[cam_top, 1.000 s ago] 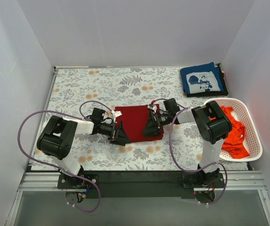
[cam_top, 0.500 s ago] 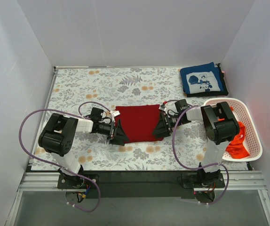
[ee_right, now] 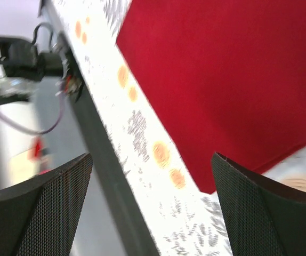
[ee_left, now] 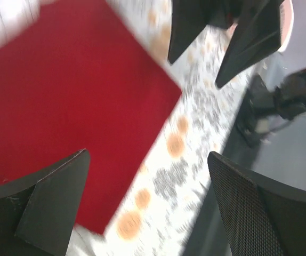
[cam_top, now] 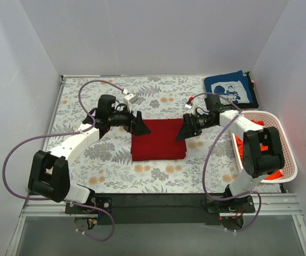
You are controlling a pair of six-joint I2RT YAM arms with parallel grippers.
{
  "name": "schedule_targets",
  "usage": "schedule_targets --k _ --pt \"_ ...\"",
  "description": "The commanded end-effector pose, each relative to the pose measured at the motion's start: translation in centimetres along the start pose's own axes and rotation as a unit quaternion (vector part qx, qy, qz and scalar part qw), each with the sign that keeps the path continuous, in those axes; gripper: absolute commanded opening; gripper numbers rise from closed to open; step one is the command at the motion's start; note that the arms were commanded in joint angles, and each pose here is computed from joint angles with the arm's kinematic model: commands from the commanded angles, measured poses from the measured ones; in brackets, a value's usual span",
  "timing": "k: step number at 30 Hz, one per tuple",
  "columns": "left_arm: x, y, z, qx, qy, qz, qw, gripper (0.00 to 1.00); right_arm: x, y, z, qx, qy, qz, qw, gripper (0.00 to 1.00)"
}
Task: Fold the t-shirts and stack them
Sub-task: Fold the tshirt, then neatly place the folded tshirt to the corner
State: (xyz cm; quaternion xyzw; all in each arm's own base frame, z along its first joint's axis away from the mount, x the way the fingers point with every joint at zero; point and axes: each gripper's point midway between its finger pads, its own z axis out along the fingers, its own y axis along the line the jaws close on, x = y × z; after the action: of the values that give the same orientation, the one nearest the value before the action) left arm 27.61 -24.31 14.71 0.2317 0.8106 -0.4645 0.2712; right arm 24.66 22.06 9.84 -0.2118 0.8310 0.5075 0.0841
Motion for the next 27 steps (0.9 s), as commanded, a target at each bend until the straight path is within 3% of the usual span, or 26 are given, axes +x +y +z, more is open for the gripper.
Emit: schedule_targets --k 1,6,12,17,27 --pt "-4.1 -1.4 0.0 -0.048 -0.031 0.179 0.982 0.93 -3.7 1.5 -3.0 0.070 -0.048 -0.085 0.993 0.98" --pt "-3.0 -3.2 4.0 -0.039 0.012 0.304 0.952 0.90 -5.3 -1.0 -5.2 0.169 -0.086 -0.076 0.979 0.98" --pt "1.5 -5.4 10.2 -0.009 0.075 0.423 0.903 0.62 -4.9 -4.2 -7.4 0.183 -0.132 0.027 0.974 0.98" --pt "4.6 -5.8 13.7 0.005 0.111 0.487 0.867 0.42 -5.0 -4.4 -7.8 0.178 -0.143 0.037 0.973 0.98" --pt "7.4 -6.6 17.5 0.043 0.122 0.541 0.831 0.40 -3.6 -6.0 -6.8 0.168 -0.136 0.076 0.973 0.98"
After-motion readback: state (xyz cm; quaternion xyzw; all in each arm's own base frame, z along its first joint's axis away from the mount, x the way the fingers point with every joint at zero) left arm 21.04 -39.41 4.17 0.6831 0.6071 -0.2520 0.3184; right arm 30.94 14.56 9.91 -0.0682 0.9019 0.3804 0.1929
